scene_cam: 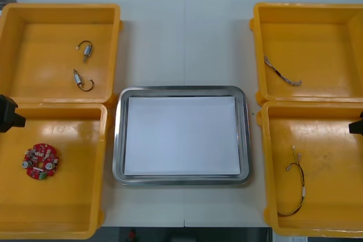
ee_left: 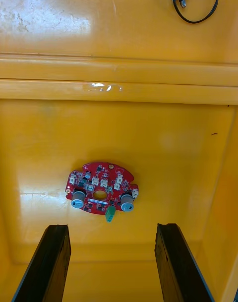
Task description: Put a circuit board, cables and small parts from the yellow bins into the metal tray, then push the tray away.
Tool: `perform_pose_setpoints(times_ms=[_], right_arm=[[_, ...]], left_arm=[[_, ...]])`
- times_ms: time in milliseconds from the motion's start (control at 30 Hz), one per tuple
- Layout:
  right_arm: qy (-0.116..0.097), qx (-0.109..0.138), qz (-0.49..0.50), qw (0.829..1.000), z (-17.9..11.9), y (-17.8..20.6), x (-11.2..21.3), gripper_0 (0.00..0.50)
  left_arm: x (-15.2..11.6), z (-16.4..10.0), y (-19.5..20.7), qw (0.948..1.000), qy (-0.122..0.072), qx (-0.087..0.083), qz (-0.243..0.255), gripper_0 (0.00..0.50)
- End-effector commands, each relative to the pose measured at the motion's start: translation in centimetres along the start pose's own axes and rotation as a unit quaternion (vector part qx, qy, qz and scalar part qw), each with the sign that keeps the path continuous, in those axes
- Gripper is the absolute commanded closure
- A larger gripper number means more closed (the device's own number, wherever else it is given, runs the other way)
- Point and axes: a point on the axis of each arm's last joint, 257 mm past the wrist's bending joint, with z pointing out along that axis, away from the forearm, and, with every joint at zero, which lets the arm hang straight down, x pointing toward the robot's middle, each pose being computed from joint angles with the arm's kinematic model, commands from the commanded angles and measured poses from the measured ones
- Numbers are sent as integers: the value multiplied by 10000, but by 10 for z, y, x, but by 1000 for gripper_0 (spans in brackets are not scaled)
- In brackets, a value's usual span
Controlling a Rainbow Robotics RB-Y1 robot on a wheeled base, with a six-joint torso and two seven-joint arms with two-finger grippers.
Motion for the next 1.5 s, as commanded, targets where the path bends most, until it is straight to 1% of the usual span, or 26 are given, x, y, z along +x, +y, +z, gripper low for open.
perform_pose_setpoints(times_ms=[33, 1500], right_arm=[[28, 159, 123, 9998, -6, -10, 2, 0], [28, 159, 123, 9998, -6, -10, 2, 0]], left_arm=[[-4, -14, 18, 9985, -109, -296, 455, 0], [-4, -14, 18, 9985, -109, -296, 455, 0]])
